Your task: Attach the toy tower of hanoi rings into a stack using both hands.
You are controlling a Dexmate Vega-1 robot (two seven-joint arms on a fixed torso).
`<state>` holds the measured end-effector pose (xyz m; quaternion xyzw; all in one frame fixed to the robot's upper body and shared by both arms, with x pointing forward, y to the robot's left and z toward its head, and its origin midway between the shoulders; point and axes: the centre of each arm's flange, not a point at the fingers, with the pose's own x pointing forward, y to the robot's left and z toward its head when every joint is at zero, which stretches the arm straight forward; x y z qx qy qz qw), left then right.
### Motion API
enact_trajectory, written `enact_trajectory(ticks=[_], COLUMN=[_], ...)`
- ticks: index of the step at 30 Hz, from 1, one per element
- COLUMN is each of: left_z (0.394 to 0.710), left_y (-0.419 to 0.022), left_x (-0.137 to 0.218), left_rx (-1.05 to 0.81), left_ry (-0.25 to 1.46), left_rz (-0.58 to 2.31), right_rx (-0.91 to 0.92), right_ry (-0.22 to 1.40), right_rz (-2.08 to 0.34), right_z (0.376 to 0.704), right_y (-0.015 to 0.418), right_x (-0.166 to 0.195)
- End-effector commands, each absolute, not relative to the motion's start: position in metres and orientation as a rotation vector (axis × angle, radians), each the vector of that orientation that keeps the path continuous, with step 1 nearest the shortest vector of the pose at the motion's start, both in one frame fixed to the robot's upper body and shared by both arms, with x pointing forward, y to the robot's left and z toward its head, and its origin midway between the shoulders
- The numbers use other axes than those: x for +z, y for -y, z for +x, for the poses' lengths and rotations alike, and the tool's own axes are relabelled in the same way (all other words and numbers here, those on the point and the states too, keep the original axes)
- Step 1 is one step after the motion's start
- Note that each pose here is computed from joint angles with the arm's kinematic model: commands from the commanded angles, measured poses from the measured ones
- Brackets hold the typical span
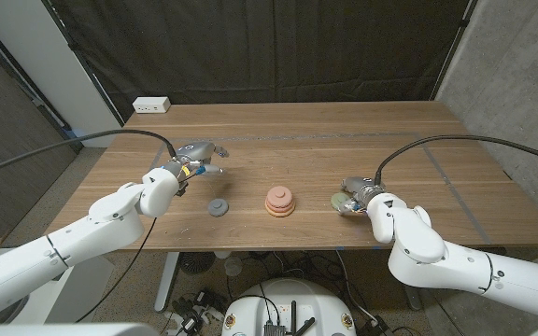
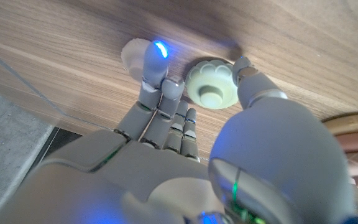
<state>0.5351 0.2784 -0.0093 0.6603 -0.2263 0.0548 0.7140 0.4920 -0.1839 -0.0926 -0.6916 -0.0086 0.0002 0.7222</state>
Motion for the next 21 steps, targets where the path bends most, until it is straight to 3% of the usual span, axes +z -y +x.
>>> enact_trajectory(ticks=[1,21], left_z=[0.5368,0.5364], left_y=[-0.279,-0.2815], left_x=[-0.0114,-0.0155], left_rx=[0.114,0.109], left_ry=[0.501,0.495], left_rz=[1.458,1.452], right_rx=[-0.025,-0.002], right_ry=[-0.003,-0.02], right_rz=[-1.58,-1.599], right_z=[0.4931,0.4967], right_y=[0.1789,0.1742], right_x=[-0.0977,-0.1026])
